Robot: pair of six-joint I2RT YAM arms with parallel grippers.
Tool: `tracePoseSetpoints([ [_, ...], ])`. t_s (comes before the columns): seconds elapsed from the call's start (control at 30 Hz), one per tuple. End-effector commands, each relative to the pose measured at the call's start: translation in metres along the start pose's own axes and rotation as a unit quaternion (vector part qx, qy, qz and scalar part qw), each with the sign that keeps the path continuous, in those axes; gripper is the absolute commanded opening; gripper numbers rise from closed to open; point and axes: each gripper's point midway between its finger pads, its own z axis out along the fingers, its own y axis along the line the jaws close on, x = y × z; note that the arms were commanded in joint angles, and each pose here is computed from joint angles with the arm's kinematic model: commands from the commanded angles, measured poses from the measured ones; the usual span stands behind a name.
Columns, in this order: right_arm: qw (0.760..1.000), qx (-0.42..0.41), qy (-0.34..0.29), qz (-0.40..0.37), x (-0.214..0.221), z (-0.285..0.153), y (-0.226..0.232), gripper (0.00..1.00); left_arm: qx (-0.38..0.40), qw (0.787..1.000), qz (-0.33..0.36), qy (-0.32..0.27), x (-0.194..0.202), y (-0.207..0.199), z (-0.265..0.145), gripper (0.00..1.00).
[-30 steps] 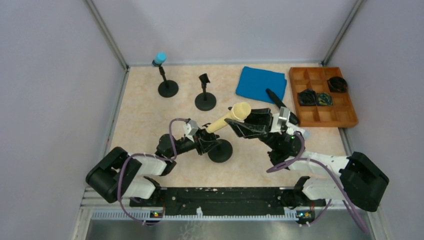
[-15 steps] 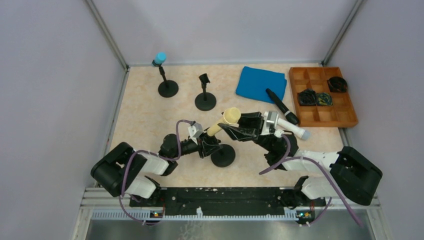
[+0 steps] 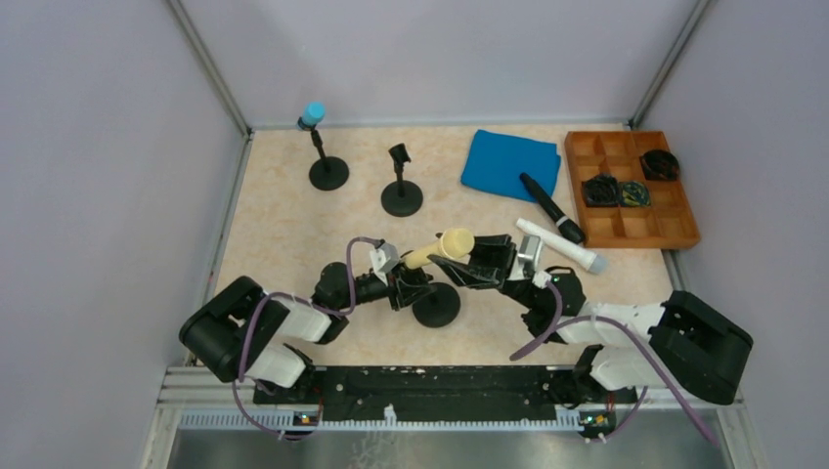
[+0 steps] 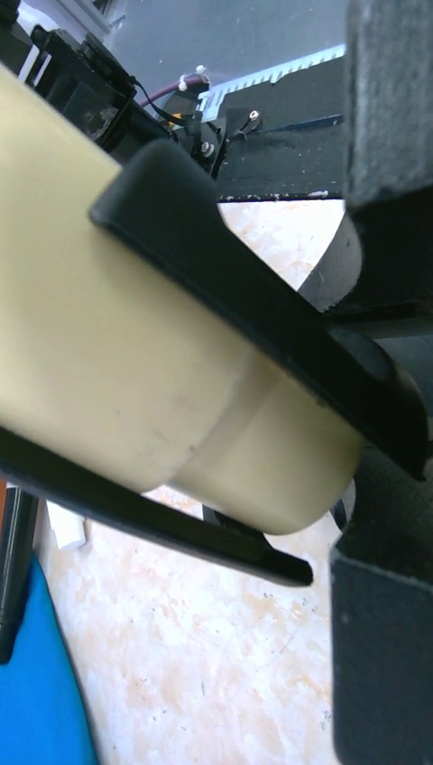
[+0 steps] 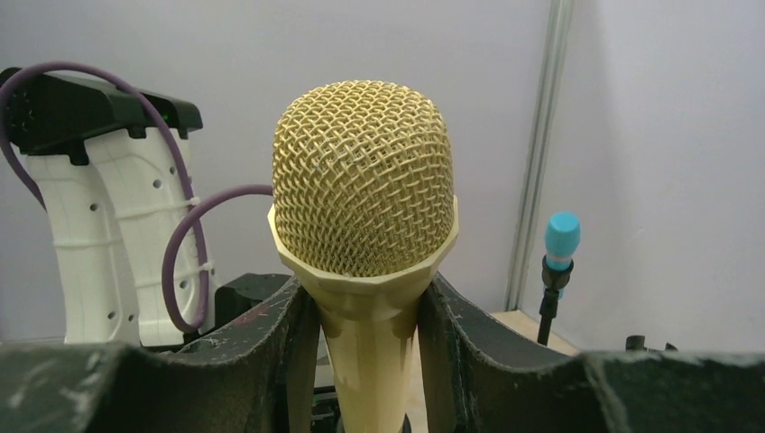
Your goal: Attach the microphones to the stand
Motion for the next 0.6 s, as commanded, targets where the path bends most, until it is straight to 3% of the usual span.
tracePoseSetpoints([
  [0.0,0.985,-0.018,0.169,-0.006,0.086,-0.036,0.016,0.00,0.053,0.992,0.100,-0.053,-0.039,-0.018,0.013,0.00],
  [0.17,0.965,0.010,0.263,-0.009,0.109,-0.040,0.009,0.00,0.042,0.992,0.113,-0.034,-0.035,-0.016,0.016,0.00],
  [0.43,0.937,0.018,0.347,-0.041,0.147,-0.074,0.007,0.00,0.043,0.991,0.122,-0.025,-0.032,-0.019,0.021,0.00],
  [0.57,0.933,0.026,0.357,-0.041,0.166,-0.099,0.008,0.00,0.051,0.991,0.123,-0.027,-0.032,-0.022,0.022,0.00],
])
